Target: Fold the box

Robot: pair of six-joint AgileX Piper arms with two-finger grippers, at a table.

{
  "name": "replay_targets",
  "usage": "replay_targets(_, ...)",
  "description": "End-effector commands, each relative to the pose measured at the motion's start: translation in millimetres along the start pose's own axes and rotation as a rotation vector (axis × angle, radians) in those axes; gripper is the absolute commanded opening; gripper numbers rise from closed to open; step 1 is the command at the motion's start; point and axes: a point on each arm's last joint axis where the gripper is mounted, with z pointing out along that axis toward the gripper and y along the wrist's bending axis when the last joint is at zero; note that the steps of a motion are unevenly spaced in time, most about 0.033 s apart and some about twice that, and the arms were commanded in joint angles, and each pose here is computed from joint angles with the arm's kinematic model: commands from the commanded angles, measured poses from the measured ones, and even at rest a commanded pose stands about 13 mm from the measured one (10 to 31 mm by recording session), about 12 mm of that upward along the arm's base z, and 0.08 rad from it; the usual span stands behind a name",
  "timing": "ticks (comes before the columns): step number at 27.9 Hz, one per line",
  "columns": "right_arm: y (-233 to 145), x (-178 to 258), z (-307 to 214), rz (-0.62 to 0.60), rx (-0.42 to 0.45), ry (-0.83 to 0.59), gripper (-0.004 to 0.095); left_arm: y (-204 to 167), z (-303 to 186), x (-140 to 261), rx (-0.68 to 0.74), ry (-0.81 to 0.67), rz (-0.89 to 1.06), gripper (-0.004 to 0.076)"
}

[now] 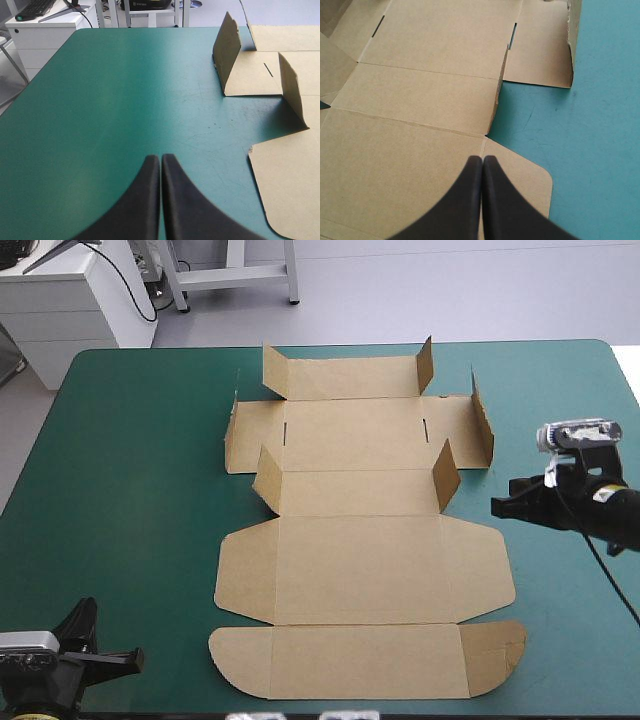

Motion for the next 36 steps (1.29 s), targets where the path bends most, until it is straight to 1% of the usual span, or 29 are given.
replay_targets(1, -5.1, -29.8, 14.0, 0.002, -0.038, 0.019, -0.0013, 0.1, -5.6, -12.1, -0.001, -0.104, 0.000, -0.0008)
replay_targets(3, -11.0, -43.6, 36.5, 0.004, -0.065, 0.095, -0.0013, 0.1, -5.6, -12.1, -0.001, -0.104, 0.000, -0.0008)
replay_targets(7, -9.9, -59.9, 64.8, -0.032, -0.082, 0.154, -0.0013, 0.1, -5.6, -12.1, -0.001, -0.104, 0.000, -0.0008)
replay_targets(12, -6.4, -73.6, 105.0, -0.102, -0.032, 0.237, -0.0010, 0.1, -5.6, -12.1, -0.001, -0.104, 0.000, -0.0008)
replay_targets(18, -5.2, -78.3, 155.6, -0.104, -0.045, 0.321, -0.0006, 0.1, -5.6, -12.1, -0.001, -0.104, 0.002, -0.0008)
replay_targets(19, -6.3, -78.1, 160.5, -0.102, -0.047, 0.334, 0.0012, 0.1, -5.6, -12.1, -0.001, -0.104, 0.002, -0.0008)
replay_targets(20, -7.1, -78.1, 164.6, -0.099, -0.049, 0.340, 0.0037, 0.1, -5.6, -12.1, -0.001, -0.104, 0.004, -0.0008)
replay_targets(22, -7.9, -78.9, 168.9, -0.097, -0.051, 0.348, 0.0134, 0.1, -5.6, -12.1, -0.001, -0.104, 0.004, -0.0008)
replay_targets(26, -8.1, -80.4, 168.3, -0.105, -0.047, 0.339, 0.0415, 0.1, -5.6, -12.1, -0.001, -0.104, 0.000, -0.0008)
replay_targets(27, -8.2, -81.6, 167.6, -0.109, -0.043, 0.336, 0.0512, 0.1, -5.6, -12.1, -0.001, -0.104, 0.000, -0.0008)
replay_targets(29, -7.9, -83.4, 166.6, -0.111, -0.043, 0.329, 0.0633, 0.1, -5.6, -12.1, -0.001, -0.104, 0.000, -0.0008)
replay_targets(30, -7.9, -83.7, 166.6, -0.111, -0.043, 0.327, 0.0678, 0.1, -5.6, -12.1, -0.001, -0.104, 0.000, -0.0008)
replay_targets(32, -7.9, -83.6, 166.6, -0.108, -0.043, 0.328, 0.0716, 0.1, -5.6, -12.1, -0.001, -0.104, 0.000, -0.0008)
replay_targets(36, -10.9, -78.7, 178.7, -0.095, -0.045, 0.364, 0.0719, 0.1, -5.6, -12.1, -0.001, -0.104, 0.000, -0.0008)
